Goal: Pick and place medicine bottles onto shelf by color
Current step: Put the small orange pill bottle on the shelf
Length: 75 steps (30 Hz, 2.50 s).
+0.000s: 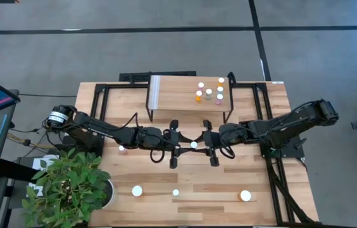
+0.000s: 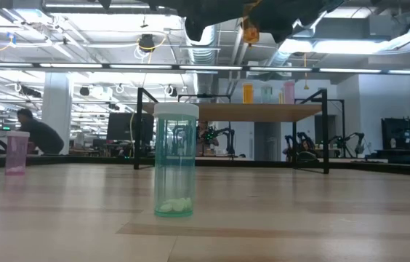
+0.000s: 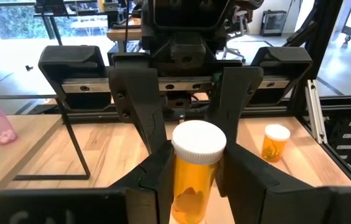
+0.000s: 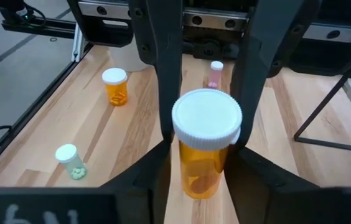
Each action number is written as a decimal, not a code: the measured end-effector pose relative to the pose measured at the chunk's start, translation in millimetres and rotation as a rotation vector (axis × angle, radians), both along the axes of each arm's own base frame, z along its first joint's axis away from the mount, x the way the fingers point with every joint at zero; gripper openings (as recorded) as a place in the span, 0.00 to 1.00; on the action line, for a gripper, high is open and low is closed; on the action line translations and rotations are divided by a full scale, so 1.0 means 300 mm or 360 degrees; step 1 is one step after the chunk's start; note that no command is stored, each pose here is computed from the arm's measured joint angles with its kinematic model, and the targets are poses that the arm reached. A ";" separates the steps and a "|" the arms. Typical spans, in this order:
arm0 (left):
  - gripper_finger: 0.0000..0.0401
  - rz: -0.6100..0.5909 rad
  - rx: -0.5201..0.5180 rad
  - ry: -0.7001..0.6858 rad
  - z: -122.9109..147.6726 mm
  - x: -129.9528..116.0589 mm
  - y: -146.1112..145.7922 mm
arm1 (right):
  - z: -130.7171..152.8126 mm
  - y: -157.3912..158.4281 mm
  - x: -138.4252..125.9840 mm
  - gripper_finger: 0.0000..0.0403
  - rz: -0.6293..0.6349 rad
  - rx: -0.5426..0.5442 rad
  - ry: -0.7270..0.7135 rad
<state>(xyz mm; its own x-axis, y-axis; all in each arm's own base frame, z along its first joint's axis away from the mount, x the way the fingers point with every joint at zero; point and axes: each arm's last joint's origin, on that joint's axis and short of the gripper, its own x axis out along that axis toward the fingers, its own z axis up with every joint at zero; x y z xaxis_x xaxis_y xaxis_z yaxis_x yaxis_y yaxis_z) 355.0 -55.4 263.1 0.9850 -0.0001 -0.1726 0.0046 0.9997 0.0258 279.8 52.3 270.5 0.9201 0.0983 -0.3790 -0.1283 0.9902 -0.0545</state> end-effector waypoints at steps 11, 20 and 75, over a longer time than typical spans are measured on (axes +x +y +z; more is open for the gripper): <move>0.25 0.0018 0.0017 0.0005 0.003 -0.002 0.007 | 0.002 -0.006 -0.031 0.53 -0.0001 -0.0015 0.0105; 0.25 0.0289 0.0145 -0.0072 0.093 -0.052 0.093 | 0.040 -0.050 -0.145 0.52 -0.0148 0.0125 0.0296; 0.30 0.0910 -0.0191 0.0120 -0.117 -0.004 0.796 | 0.049 -0.054 -0.187 0.49 -0.0209 0.0124 0.0275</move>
